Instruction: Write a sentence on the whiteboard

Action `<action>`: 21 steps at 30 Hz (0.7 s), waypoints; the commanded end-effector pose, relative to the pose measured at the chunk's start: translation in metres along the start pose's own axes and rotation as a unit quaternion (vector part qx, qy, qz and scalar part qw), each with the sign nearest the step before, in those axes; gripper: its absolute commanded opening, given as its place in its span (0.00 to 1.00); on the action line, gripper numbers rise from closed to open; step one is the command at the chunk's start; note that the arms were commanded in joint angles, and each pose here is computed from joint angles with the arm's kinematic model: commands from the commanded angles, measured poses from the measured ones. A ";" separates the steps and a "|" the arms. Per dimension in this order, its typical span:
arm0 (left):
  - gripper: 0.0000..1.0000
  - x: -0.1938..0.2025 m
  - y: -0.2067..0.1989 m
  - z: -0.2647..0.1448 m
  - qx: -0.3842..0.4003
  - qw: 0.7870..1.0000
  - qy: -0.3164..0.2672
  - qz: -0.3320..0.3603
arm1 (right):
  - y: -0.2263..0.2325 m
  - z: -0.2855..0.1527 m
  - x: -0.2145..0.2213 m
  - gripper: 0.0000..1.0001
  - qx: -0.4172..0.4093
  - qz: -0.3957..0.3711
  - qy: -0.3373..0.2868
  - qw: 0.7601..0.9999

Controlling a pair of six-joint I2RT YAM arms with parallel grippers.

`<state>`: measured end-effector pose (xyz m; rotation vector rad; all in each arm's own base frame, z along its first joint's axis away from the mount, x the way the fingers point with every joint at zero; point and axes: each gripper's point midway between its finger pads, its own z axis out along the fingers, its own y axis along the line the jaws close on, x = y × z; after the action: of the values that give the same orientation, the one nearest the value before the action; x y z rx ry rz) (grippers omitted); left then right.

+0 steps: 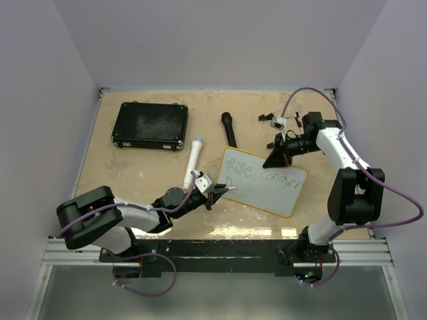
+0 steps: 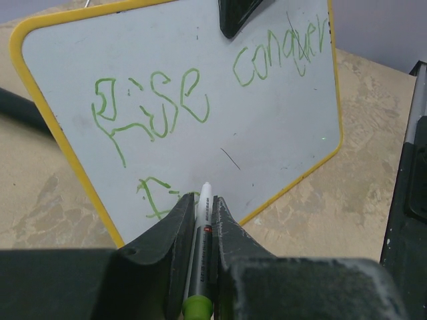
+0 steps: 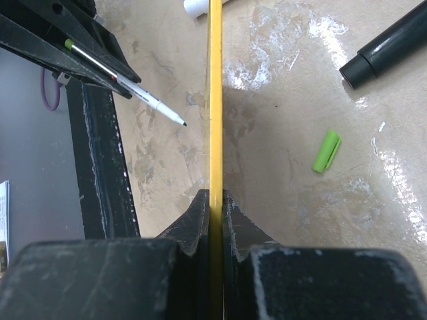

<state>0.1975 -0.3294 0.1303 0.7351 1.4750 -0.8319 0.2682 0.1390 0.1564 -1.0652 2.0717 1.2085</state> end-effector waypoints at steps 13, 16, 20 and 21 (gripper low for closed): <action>0.00 -0.018 -0.020 0.028 0.048 0.998 -0.034 -0.008 | -0.006 0.001 -0.005 0.00 0.003 -0.047 -0.009 0.999; 0.00 -0.014 -0.019 0.030 0.046 0.999 -0.028 -0.008 | -0.006 0.001 -0.005 0.00 0.003 -0.048 -0.009 0.999; 0.00 -0.012 -0.018 0.033 0.041 0.999 -0.026 -0.008 | -0.005 0.002 -0.005 0.00 0.002 -0.047 -0.010 0.999; 0.00 -0.011 -0.017 0.033 0.040 0.999 -0.025 -0.008 | -0.005 0.001 -0.005 0.00 0.002 -0.047 -0.010 0.999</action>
<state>0.1987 -0.3541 0.1142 0.8051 1.4969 -0.8685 0.2682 0.1390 0.1564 -1.0648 2.0720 1.2087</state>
